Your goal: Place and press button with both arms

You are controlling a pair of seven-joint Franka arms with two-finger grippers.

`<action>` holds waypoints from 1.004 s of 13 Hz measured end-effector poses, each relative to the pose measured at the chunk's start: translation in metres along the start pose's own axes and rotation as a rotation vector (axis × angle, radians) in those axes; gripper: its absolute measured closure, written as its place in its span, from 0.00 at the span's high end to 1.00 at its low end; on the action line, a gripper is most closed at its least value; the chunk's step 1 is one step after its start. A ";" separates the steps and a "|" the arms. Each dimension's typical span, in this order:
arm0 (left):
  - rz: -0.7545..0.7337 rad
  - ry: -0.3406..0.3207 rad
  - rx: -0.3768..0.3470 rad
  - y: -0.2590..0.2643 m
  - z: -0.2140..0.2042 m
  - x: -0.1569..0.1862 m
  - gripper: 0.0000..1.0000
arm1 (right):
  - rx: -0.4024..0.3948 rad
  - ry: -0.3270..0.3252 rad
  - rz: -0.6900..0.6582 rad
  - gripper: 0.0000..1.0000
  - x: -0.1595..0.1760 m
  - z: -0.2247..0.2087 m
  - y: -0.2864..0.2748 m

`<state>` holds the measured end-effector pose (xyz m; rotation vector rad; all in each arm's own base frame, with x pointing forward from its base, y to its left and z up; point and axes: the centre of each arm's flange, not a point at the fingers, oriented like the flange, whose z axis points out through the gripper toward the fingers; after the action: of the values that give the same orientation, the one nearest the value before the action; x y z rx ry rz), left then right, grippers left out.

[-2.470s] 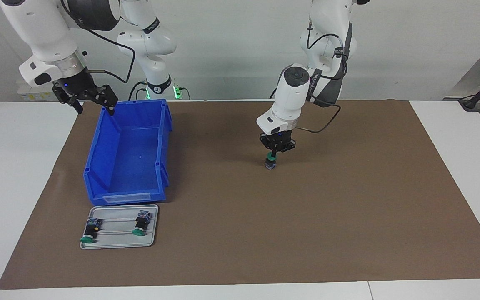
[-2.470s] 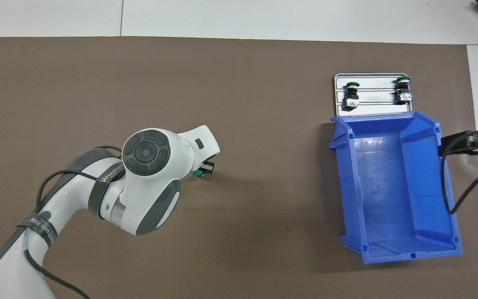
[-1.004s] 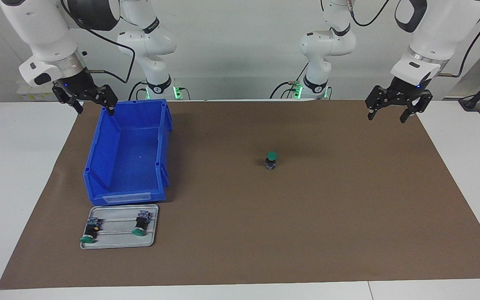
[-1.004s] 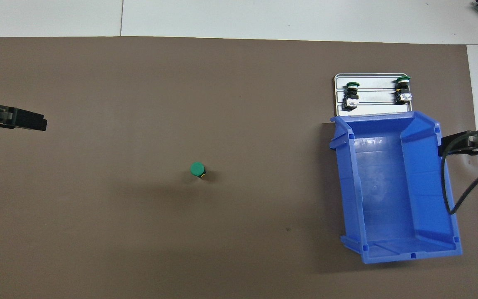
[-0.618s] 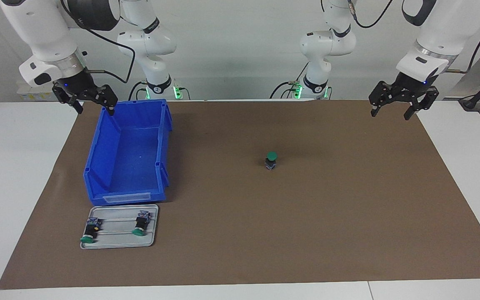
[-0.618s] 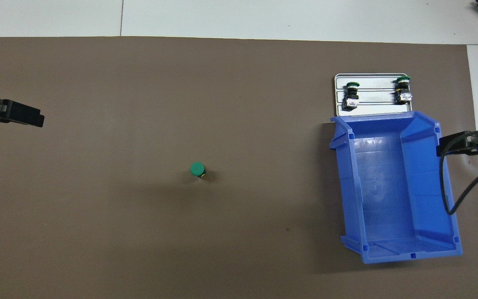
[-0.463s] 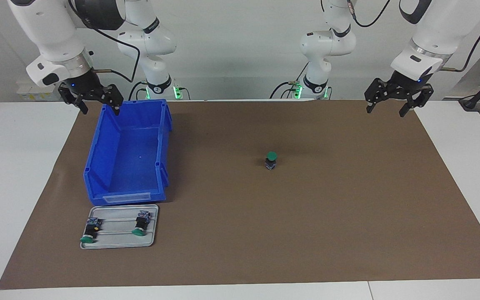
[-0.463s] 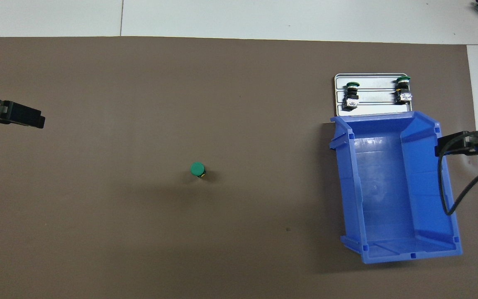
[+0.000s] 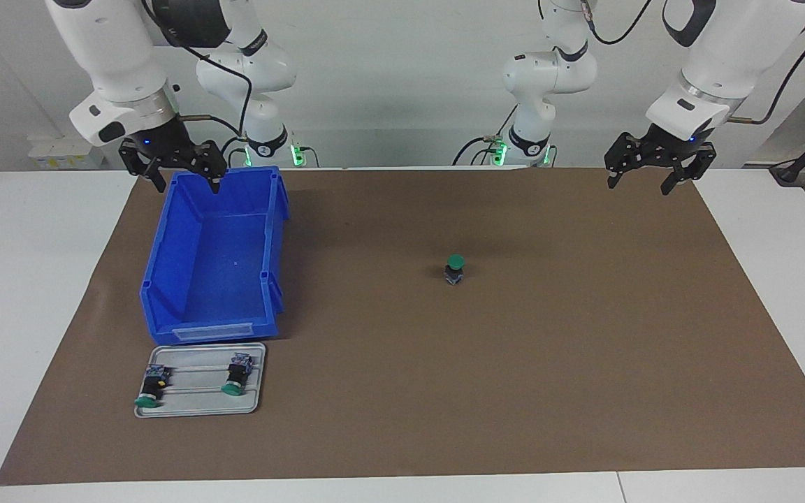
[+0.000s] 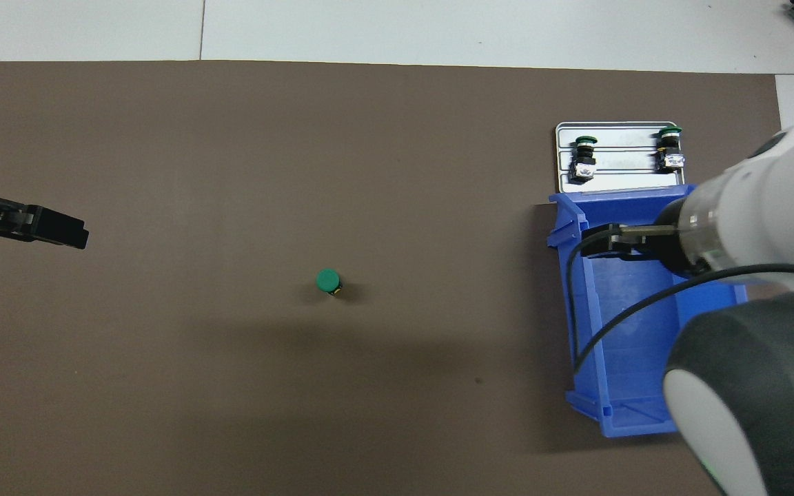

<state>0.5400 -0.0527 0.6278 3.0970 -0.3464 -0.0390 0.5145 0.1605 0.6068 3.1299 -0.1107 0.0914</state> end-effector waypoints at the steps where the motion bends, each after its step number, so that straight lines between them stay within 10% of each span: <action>1: 0.001 0.002 0.000 0.000 0.000 0.000 1.00 | 0.017 0.013 0.014 0.99 -0.008 0.002 -0.028; 13: -0.024 0.001 -0.001 -0.014 0.001 -0.002 1.00 | 0.021 0.023 0.164 0.89 -0.037 0.127 -0.264</action>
<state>0.5411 -0.0387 0.6268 3.1004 -0.3088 -0.0388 0.5032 0.4249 0.4760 3.1341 -0.3679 0.1305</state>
